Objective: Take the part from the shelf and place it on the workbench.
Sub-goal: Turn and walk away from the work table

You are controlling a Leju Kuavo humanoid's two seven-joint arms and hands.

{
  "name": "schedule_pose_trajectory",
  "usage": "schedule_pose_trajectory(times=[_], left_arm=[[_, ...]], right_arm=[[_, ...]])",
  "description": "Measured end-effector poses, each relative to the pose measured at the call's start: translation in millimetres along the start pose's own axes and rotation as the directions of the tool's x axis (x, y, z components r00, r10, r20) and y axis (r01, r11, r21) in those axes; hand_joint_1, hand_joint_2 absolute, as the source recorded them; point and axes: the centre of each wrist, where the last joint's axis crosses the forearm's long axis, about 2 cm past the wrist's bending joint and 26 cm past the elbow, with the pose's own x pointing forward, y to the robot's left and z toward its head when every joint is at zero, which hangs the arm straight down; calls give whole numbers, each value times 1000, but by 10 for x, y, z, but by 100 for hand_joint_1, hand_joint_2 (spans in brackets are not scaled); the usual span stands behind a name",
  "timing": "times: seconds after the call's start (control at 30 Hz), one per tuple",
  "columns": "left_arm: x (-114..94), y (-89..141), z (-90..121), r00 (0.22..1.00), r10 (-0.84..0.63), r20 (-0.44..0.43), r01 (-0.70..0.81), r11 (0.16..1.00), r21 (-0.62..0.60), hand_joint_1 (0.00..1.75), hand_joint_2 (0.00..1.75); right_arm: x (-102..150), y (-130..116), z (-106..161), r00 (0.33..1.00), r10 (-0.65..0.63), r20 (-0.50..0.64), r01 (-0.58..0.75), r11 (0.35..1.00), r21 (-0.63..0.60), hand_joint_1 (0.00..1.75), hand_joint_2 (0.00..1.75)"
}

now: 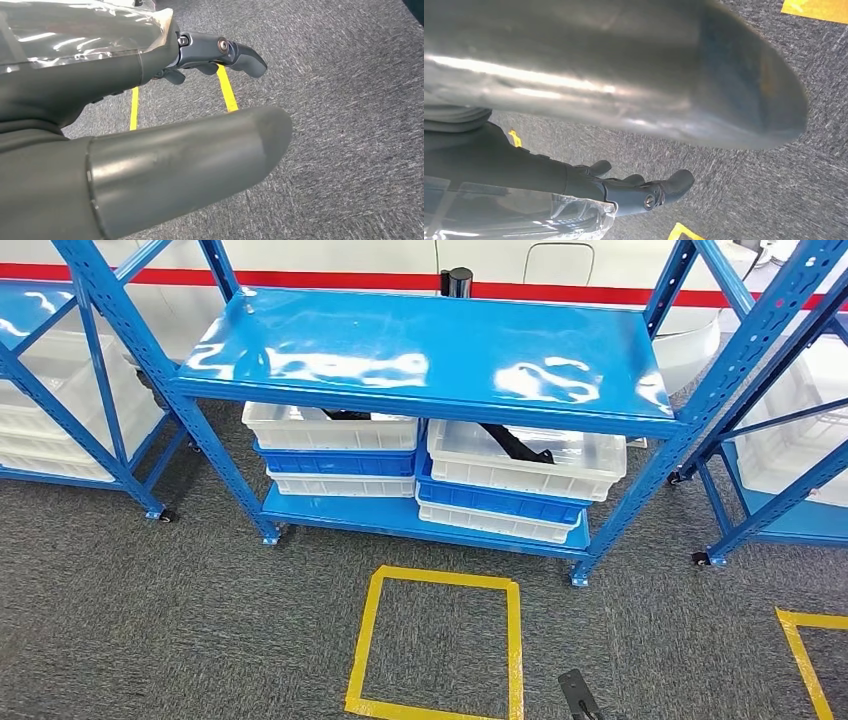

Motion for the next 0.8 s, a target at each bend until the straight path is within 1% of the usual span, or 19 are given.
schedule_pose_trajectory(times=[0.2,0.5,0.8], left_arm=[[1,1,-1,1000,0,0,0,1000,0,0,0],[8,5,-7,1000,-5,4,5,1000,1,0,0],[11,8,-9,1000,-20,15,20,1000,-2,0,0]], right_arm=[[0,2,1,1000,-5,1,5,1000,1,0,0],[-15,-1,-1,999,-45,-4,45,999,1,0,0],[-83,-22,-14,996,-85,-13,85,996,-19,0,0]])
